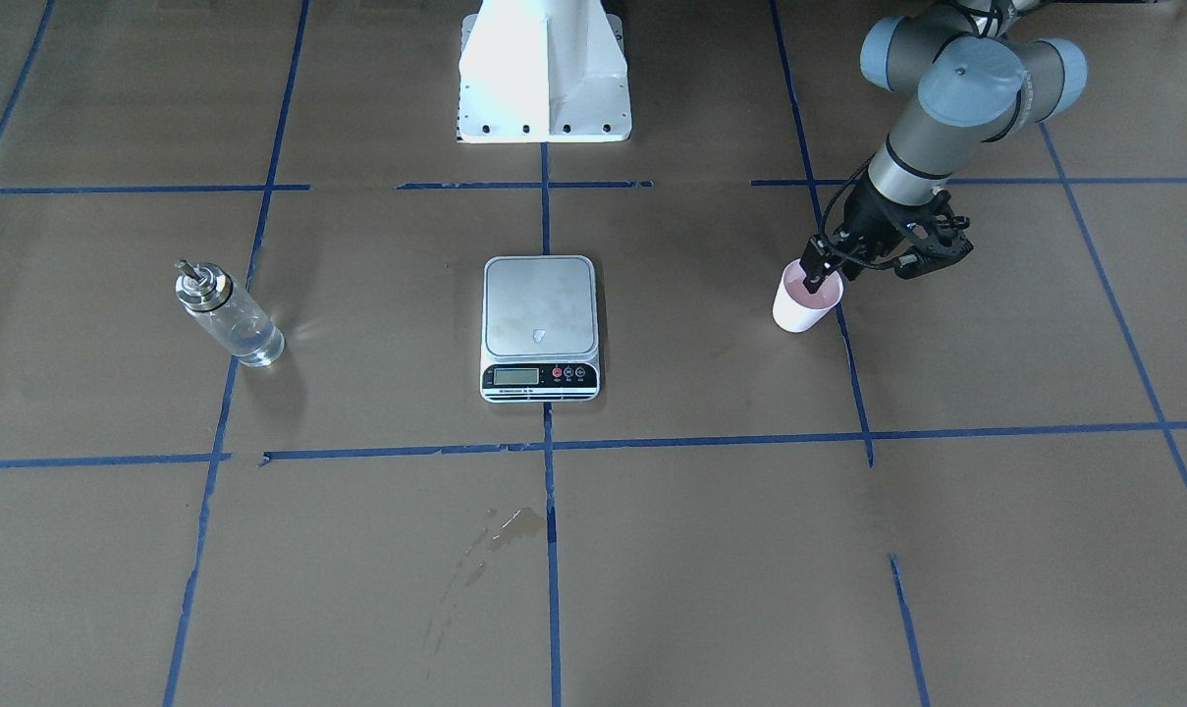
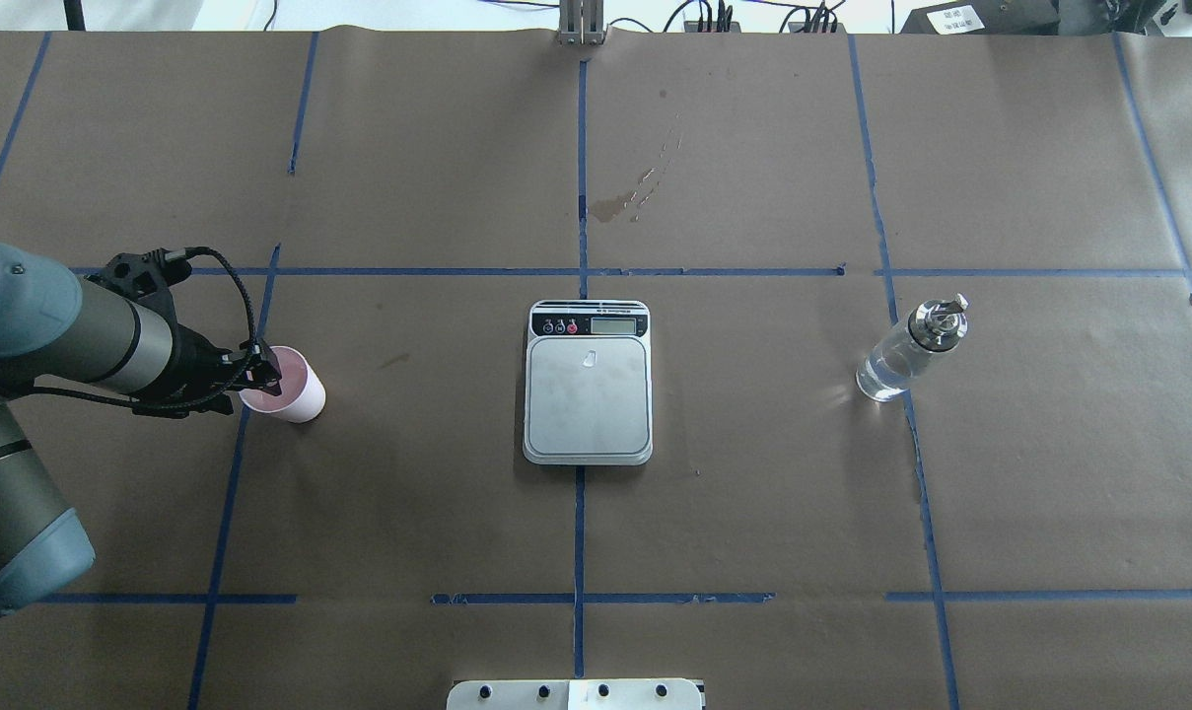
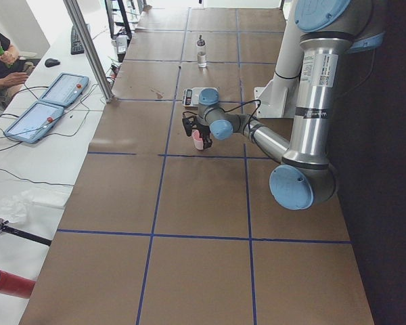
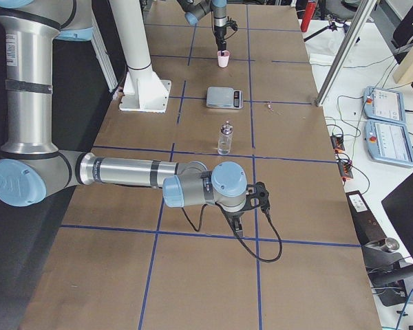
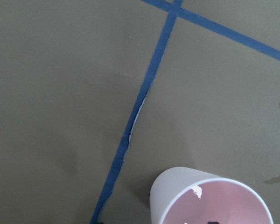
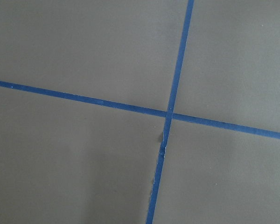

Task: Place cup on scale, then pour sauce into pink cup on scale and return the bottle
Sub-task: 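Close the left gripper on the pink cup's rim, then lift the pink cup with the left gripper and carry it onto the scale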

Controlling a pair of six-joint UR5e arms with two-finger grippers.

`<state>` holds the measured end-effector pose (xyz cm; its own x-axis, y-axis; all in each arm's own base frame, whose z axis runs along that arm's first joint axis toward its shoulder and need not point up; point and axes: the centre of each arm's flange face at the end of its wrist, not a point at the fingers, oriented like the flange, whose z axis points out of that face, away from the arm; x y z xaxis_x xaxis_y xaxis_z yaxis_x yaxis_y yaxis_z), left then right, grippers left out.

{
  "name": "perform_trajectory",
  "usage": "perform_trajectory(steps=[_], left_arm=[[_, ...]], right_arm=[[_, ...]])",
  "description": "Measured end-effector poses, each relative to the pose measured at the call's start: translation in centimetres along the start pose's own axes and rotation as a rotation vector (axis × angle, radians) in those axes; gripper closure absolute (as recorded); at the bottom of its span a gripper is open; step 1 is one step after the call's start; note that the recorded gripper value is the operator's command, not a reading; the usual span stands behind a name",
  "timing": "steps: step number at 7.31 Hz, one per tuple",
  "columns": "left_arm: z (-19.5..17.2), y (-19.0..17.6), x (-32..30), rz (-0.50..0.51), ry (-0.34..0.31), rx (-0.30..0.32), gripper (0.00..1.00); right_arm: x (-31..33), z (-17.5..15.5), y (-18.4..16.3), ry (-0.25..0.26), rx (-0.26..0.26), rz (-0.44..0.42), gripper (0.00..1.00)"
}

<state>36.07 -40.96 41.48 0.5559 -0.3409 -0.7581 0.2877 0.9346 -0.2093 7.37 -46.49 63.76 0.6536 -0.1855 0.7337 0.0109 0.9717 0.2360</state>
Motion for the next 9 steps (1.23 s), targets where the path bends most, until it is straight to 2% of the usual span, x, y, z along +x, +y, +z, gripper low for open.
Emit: perform_trajectory(steps=[1, 2, 4, 7, 9], left_arm=[[0.0, 0.1, 0.1, 0.001, 0.001, 0.000, 0.94], [0.0, 0.1, 0.1, 0.002, 0.003, 0.004, 1.00], [-0.7, 0.1, 0.3, 0.003, 0.013, 0.020, 1.00], [-6.1, 0.9, 1.6, 0.010, 0.072, 0.042, 1.00], [-9.4, 0.2, 6.5, -0.014, 0.064, 0.062, 1.00]], right_arm=[[0.0, 0.0, 0.1, -0.001, -0.001, 0.001, 0.00], [0.0, 0.0, 0.1, -0.002, -0.001, 0.001, 0.00], [-0.1, 0.0, 0.2, -0.003, 0.000, 0.000, 0.00], [-0.3, -0.3, -0.2, 0.000, 0.006, -0.010, 0.00], [-0.3, -0.3, -0.1, -0.001, 0.005, -0.009, 0.00]])
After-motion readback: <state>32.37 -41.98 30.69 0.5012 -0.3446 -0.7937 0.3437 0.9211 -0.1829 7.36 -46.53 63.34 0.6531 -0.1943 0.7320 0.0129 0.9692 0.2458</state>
